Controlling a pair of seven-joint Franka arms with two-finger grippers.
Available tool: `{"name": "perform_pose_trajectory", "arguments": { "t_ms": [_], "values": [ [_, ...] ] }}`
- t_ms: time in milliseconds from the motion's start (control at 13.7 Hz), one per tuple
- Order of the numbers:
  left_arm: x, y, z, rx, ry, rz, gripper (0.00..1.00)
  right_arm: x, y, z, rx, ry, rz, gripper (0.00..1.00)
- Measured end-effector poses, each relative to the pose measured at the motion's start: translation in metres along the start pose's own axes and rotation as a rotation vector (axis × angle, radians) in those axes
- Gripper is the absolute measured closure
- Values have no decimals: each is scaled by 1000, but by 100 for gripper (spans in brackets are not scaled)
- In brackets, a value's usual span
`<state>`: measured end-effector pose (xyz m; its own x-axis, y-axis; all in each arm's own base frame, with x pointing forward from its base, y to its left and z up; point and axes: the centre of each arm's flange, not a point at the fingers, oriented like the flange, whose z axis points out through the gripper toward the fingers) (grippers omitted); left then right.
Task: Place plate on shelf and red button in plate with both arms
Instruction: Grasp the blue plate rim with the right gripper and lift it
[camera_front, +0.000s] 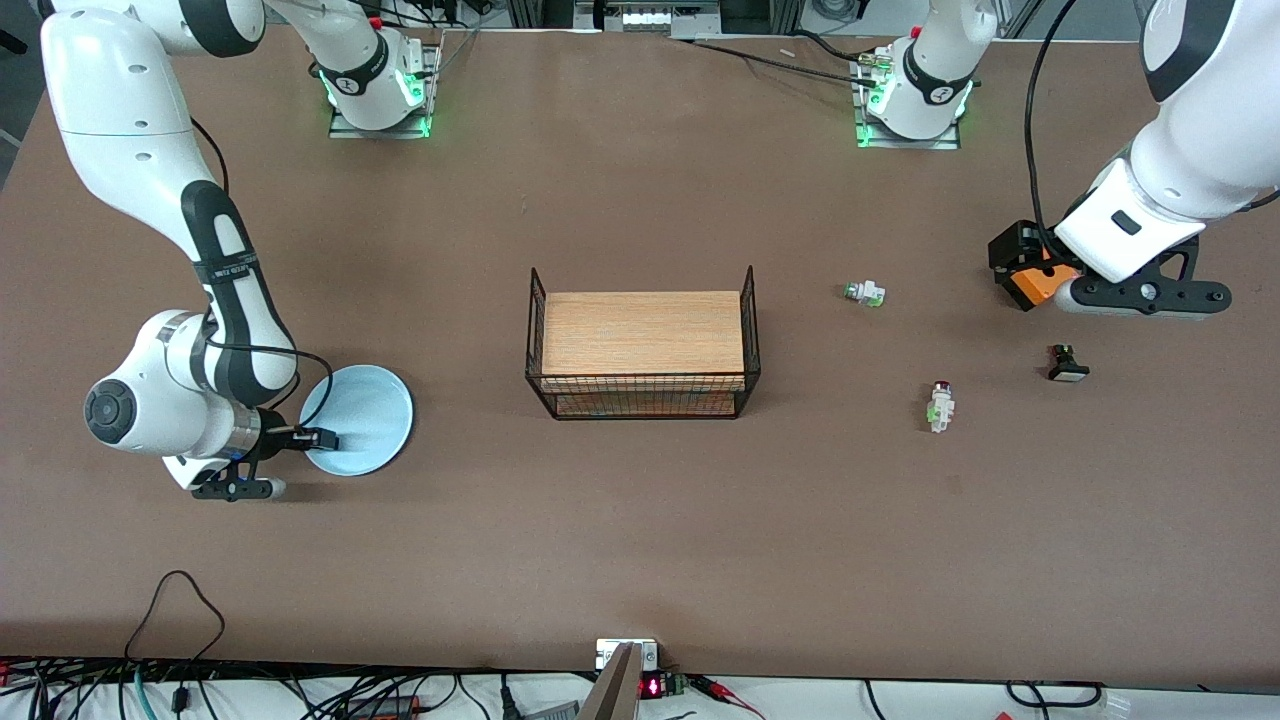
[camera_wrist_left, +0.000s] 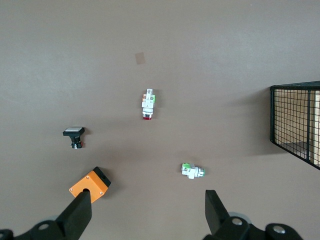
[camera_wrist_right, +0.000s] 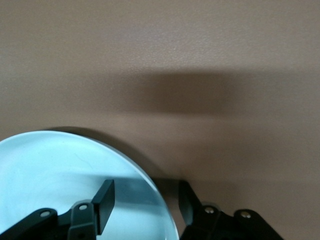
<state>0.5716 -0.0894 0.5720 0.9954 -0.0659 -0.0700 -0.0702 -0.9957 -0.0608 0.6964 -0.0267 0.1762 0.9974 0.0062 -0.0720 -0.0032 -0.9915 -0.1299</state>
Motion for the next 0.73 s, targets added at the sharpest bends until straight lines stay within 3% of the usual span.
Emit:
{"name": "perform_pose_trajectory", "arguments": {
  "t_ms": [73, 218, 364, 510, 728],
  "values": [
    [0, 0, 0, 0, 0, 0, 0, 0, 1, 0, -1, 0, 2, 44],
    [0, 0, 0, 0, 0, 0, 0, -1, 3, -3, 1, -3, 5, 68],
    [0, 0, 0, 0, 0, 0, 0, -6, 5, -3, 15, -47, 12, 86],
    [0, 0, 0, 0, 0, 0, 0, -10, 9, -4, 25, -81, 20, 93],
    [0, 0, 0, 0, 0, 0, 0, -13, 11, -9, 34, -108, 24, 95]
  ]
}}
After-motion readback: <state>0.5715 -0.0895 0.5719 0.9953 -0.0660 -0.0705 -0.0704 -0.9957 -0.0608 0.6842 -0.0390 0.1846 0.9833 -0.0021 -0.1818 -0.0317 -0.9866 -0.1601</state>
